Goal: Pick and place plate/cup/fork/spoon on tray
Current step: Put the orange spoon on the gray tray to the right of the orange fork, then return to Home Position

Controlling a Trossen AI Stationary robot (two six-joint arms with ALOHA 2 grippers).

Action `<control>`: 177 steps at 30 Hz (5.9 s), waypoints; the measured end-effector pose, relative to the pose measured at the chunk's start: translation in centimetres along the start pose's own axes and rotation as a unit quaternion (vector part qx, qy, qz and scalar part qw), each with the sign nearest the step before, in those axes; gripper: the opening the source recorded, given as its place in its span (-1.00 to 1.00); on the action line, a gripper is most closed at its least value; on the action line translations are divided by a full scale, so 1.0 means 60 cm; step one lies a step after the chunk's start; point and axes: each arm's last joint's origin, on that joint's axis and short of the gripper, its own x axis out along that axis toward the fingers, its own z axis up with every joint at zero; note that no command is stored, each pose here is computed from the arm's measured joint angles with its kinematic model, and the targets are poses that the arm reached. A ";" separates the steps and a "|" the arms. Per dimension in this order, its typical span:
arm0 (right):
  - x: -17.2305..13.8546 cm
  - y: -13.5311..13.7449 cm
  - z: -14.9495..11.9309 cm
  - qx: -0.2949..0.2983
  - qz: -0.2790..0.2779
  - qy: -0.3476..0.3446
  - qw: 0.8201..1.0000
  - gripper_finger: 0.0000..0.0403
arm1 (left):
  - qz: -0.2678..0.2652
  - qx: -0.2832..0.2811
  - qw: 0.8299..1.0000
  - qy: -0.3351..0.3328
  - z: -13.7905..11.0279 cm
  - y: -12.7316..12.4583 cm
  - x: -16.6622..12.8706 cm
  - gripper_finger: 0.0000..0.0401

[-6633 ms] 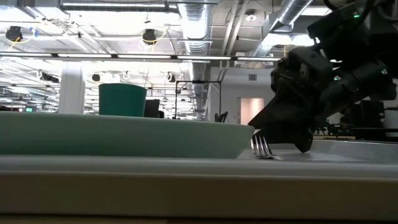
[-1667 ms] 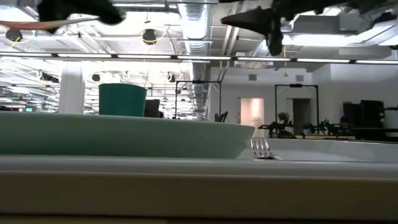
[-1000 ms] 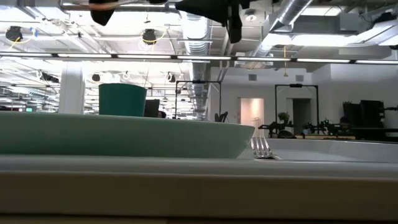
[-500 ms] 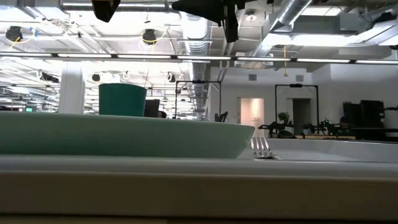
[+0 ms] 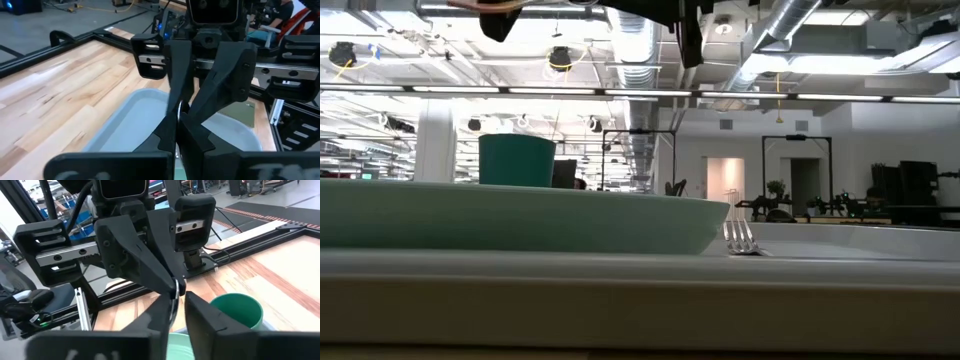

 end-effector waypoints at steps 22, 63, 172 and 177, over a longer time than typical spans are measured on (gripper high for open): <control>0.001 -0.003 -0.003 -0.003 -0.008 0.005 1.000 -0.99 | 0.035 -0.022 0.999 -0.025 0.002 0.001 -0.002 -0.69; -0.228 -0.082 -0.205 0.265 -0.109 0.216 0.933 -1.00 | 0.011 -0.022 1.000 -0.012 0.003 -0.004 -0.022 0.27; -0.433 -0.221 -0.038 0.027 0.111 -0.209 0.971 -0.27 | -0.229 -0.004 0.964 -0.134 -0.087 0.265 -0.202 0.27; -0.434 -0.219 -0.038 -0.015 0.127 -0.206 0.970 -0.25 | -0.266 -0.005 0.955 -0.134 -0.136 0.266 -0.172 0.27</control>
